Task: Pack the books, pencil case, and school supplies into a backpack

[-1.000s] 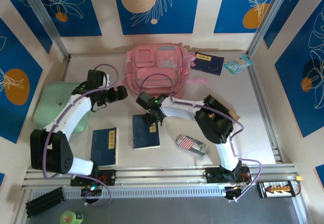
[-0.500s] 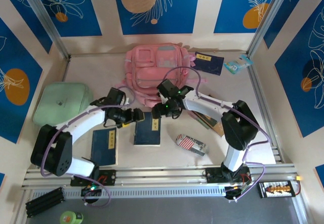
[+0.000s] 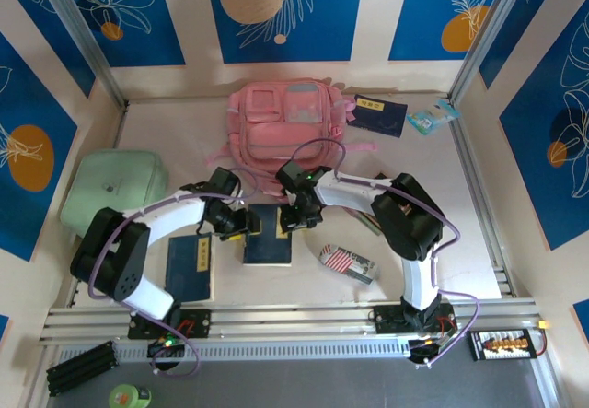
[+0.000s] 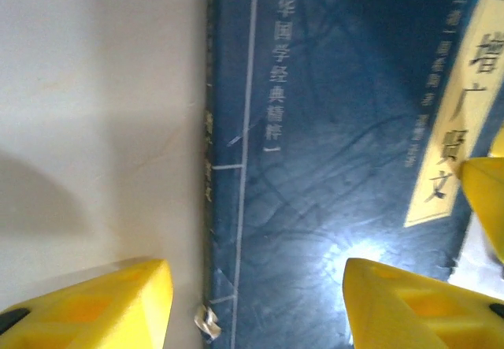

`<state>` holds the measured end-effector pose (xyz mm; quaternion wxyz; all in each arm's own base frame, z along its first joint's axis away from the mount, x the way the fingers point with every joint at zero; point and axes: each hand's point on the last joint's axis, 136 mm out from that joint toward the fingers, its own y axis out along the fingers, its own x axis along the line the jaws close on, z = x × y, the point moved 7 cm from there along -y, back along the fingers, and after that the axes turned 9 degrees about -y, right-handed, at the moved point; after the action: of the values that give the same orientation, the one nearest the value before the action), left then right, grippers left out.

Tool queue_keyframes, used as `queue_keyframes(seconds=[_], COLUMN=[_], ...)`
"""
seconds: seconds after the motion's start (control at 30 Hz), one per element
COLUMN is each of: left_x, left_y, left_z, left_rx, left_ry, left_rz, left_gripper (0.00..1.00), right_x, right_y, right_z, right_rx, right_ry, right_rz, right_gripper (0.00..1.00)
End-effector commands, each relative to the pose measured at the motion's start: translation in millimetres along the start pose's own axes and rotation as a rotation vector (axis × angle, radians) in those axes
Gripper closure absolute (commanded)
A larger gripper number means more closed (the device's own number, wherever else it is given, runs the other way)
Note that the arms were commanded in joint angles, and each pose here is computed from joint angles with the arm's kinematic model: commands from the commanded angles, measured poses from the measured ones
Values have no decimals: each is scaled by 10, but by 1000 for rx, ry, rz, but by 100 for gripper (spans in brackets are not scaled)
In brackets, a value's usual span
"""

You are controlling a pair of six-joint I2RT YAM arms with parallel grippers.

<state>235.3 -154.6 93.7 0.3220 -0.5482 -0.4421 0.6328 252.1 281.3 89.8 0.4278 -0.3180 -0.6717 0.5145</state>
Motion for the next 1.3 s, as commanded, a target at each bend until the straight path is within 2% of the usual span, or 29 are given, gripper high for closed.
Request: queue_keyframes(seconds=[0.0,0.23,0.4,0.47,0.6,0.7,0.83,0.93,1.07,1.27], left_x=[23,-95,-134,-127,-56,-50,-155,-291,-432,-432], left_y=[40,61,64,91,140,186,170,21,-216,-276], left_z=[-23,17,28,34,33,29,22,55,168,208], left_rx=[0,48,65,74,81,96,104,112,107,42], left_ry=[29,35,34,25,-7,-20,-11,26,64,22], left_rz=[-38,68,105,106,50,47,136,239,413,506], left_gripper=[41,54,57,57,47,47,54,58,60,60], right_x=[-20,-46,-55,-63,-84,-89,-98,-137,-207,-208], right_y=[40,201,262,272,291,294,298,283,238,210], right_z=[-9,91,96,95,106,112,122,129,80,58], right_rx=[26,95,111,114,118,118,120,125,99,72], right_ry=[-13,-24,-21,-19,-15,-15,-12,6,40,33], right_rz=[49,57,62,66,79,81,85,115,122,97], right_gripper=[68,72,75,75,76,76,77,79,81,82])
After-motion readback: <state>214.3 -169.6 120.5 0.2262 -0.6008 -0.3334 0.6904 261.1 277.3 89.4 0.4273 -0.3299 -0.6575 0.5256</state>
